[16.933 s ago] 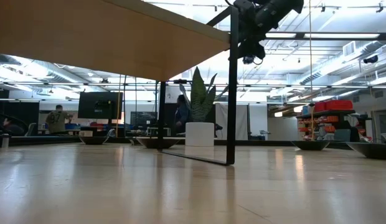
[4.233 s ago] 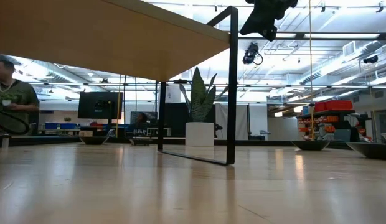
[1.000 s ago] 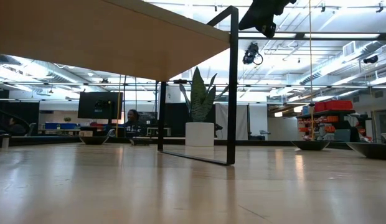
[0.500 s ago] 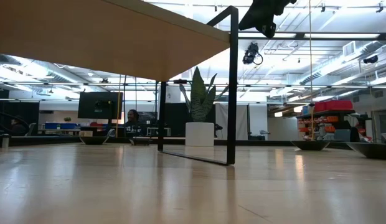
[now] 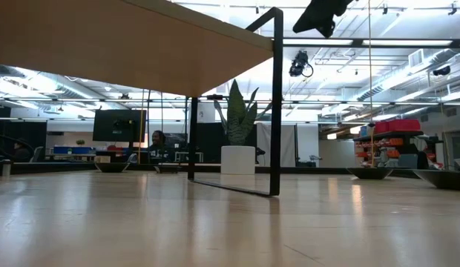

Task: Pick & Place Mini shaped plates
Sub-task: Stack the black leaf shaped plate on top of the black leaf shaped plate on the shelf

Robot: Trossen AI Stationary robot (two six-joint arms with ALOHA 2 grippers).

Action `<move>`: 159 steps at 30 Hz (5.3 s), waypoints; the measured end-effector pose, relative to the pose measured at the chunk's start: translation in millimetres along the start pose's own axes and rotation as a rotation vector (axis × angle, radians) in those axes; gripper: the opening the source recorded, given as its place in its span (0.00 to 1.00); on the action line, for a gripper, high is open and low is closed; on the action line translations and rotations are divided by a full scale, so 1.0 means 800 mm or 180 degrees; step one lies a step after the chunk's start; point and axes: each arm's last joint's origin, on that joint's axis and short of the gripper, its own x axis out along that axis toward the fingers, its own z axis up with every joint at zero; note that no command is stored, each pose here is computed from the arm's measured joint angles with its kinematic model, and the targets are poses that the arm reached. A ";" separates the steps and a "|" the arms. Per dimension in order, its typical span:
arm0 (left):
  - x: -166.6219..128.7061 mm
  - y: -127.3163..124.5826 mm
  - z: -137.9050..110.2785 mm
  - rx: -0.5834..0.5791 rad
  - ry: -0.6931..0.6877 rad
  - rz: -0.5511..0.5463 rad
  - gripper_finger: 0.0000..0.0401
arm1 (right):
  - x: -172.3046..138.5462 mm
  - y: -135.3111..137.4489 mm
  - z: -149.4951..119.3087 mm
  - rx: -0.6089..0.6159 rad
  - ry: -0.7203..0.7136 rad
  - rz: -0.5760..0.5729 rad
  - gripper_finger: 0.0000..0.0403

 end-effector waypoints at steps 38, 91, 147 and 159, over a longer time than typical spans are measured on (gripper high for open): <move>0.049 0.132 0.048 0.0093 0.0270 0.0631 0.58 | -0.028 -0.029 -0.004 0.0851 -0.0121 -0.0323 0.01; 0.223 0.142 0.003 -0.0480 0.1073 0.2256 0.58 | -0.028 -0.029 0.007 0.0518 -0.0411 -0.0321 0.01; 0.235 0.177 -0.018 -0.0741 0.1072 0.1891 0.01 | -0.029 -0.030 0.015 0.0622 -0.0608 -0.0301 0.01; 0.197 0.167 -0.007 -0.0736 0.0785 0.1869 0.00 | -0.029 -0.030 0.015 0.0622 -0.0608 -0.0301 0.01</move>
